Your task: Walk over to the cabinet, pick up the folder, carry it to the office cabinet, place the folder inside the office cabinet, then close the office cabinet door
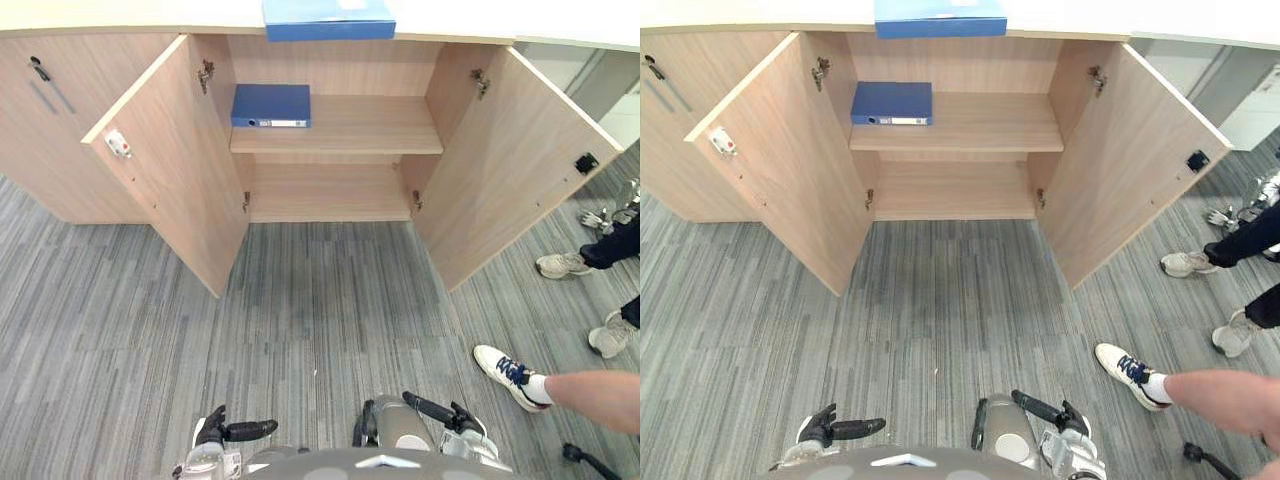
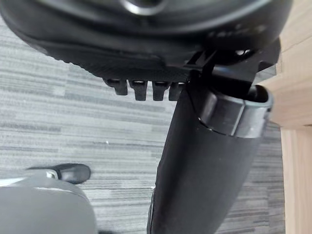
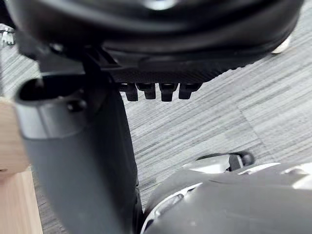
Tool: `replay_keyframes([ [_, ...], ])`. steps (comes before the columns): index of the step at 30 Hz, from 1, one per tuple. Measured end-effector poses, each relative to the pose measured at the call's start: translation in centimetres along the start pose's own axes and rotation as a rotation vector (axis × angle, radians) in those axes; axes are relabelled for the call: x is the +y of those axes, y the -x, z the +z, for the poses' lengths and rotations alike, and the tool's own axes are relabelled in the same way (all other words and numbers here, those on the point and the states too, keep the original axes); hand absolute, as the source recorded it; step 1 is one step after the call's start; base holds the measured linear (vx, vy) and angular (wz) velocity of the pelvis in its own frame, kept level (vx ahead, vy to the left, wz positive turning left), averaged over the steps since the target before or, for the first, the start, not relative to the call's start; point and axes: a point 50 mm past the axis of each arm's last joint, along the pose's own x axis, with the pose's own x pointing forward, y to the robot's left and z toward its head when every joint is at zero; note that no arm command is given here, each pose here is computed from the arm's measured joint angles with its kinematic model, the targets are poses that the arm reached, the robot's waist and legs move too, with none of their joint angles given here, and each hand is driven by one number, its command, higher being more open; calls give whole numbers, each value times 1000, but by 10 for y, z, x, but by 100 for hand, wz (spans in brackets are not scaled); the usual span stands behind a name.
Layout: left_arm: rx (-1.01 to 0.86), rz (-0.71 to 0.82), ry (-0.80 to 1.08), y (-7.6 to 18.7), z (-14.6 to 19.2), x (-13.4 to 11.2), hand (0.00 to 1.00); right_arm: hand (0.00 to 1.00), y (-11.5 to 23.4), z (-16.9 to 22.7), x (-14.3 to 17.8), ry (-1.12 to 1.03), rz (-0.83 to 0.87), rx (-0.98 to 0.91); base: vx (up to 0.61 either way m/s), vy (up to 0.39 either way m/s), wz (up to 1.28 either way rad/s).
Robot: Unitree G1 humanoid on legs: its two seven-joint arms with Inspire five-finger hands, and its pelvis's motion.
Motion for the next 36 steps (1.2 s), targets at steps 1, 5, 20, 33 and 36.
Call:
replay_keyframes([
  [1, 3, 0, -1, 0, -1, 1, 100, 100, 0, 0, 0, 0, 0, 0, 301, -198, 41],
  [5, 25, 12, 68, 2, -7, -1, 100, 100, 2, -7, -2, -14, -4, 16, 410, -289, 31],
  [20, -107, -27, 213, 1, 28, -25, 100, 100, 6, -7, 16, -76, 21, -11, 322, -81, -7],
  [33, -27, -5, 170, 0, 11, -15, 100, 100, 8, -10, 19, -80, 45, -8, 343, 129, -10],
  [36, -5, -8, 172, 0, 7, -17, 100, 100, 7, -11, 19, -86, 44, -4, 406, -197, 38],
])
